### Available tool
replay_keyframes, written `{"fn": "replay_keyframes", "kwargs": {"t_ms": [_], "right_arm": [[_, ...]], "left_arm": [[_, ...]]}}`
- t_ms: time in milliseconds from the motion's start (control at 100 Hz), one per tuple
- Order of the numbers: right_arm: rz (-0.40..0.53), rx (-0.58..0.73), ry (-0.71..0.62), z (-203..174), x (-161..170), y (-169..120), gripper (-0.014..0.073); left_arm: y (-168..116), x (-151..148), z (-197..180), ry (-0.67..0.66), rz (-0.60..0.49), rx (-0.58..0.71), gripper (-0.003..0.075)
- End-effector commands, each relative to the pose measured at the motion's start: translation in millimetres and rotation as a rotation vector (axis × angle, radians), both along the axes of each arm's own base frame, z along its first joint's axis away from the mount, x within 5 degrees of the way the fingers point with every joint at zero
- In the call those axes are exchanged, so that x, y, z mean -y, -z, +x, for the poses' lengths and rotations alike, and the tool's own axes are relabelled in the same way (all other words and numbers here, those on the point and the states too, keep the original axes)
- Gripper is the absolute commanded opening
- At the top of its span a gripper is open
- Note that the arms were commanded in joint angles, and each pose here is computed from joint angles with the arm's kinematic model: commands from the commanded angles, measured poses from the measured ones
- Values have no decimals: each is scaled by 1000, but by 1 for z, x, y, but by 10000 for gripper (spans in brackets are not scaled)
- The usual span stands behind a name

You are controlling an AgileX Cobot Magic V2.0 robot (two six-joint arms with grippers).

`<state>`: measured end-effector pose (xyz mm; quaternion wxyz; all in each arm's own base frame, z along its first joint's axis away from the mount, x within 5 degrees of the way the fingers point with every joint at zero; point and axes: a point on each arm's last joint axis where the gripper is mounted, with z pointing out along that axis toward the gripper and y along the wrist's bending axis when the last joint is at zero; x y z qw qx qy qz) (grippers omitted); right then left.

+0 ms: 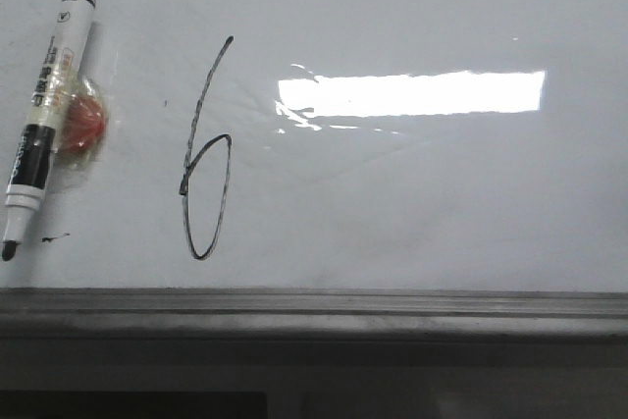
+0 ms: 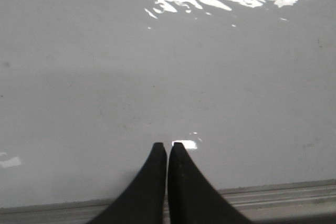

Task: Write number 6 on whiteboard

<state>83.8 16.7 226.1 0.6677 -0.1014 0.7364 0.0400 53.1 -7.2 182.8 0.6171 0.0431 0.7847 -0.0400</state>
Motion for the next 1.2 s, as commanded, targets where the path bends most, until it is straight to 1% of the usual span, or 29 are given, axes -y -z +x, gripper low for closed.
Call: {"fn": "replay_keyframes", "kwargs": {"t_ms": [0,90,170,260,290,440,480,510,530,620,1190], "right_arm": [[-11,21,91,3,8,-7,-64],[-15,-7,153,0,13,6,-64],[-8,-9,168,-6,15,21,-64],[21,-6,177,-13,15,37,-64],[10,-65,185,-15,16,42,-64],[-8,-173,210,-27,18,55,-64],[-8,-158,212,-29,19,55,-64],[-8,-113,211,-31,19,52,-64],[-7,-110,209,-30,18,51,-64],[-9,-140,212,-31,19,54,-64],[-8,-132,211,-31,19,53,-64]], "left_arm": [[9,0,0,-8,-14,36,-19],[9,0,0,-8,-14,36,-19],[9,0,0,-8,-14,36,-19],[9,0,0,-8,-14,36,-19],[9,0,0,-8,-14,36,-19],[9,0,0,-8,-14,36,-19],[9,0,0,-8,-14,37,-19],[9,0,0,-8,-14,37,-19],[9,0,1,-9,-15,40,-19],[9,0,1,-9,-15,40,-19],[9,0,1,-9,-15,40,-19]]}}
